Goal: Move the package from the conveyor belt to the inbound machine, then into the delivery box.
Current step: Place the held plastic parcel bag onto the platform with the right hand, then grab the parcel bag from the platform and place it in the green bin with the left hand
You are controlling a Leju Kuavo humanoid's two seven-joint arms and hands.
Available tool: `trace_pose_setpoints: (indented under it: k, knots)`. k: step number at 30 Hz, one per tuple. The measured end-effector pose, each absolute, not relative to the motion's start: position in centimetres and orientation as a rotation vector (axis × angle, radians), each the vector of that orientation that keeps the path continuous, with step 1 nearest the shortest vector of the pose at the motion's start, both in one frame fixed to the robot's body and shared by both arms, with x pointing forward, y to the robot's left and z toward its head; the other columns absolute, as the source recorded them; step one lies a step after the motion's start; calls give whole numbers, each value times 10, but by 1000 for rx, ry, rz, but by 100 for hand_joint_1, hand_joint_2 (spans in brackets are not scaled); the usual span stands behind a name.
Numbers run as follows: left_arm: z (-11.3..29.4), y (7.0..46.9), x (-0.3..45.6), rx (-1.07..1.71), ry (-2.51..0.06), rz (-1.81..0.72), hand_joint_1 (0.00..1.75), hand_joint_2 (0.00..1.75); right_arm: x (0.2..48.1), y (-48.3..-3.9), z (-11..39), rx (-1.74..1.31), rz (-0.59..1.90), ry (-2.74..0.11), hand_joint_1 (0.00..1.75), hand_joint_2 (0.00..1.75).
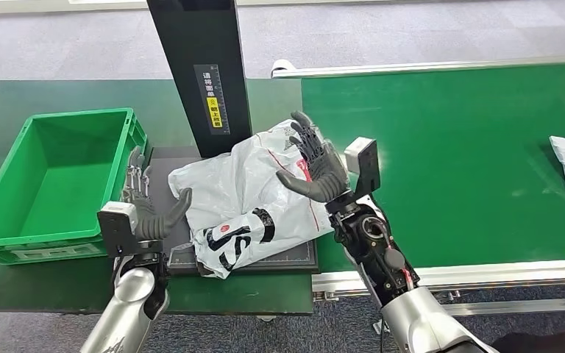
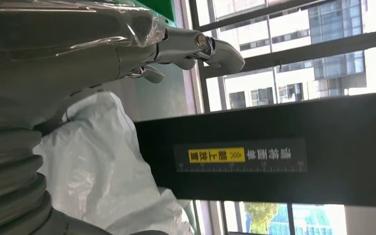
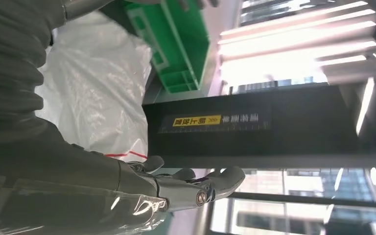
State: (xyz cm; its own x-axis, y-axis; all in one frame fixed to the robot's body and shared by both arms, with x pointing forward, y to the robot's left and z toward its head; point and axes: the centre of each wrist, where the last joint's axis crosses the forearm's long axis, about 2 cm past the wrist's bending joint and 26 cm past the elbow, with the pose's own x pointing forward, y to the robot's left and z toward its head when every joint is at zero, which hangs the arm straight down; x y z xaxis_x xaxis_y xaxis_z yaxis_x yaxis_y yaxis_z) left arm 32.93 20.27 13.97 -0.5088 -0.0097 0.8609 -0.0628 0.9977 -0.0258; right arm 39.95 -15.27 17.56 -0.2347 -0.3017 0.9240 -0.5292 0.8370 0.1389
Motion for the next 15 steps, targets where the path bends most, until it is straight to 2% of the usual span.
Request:
trace_pose_setpoints:
  k: [5,10,15]
  knots:
    - [144,189,331,11,-2083,-8,0,175,405,-157,171,826,-15,-1617,0,175]
    - [143,177,327,-84,-2018,-223,0,175,407,-158,171,608,-192,-1697,0,175]
    - [141,159,320,-178,-1976,-390,0,175,407,-163,177,519,-224,-1757,0,175]
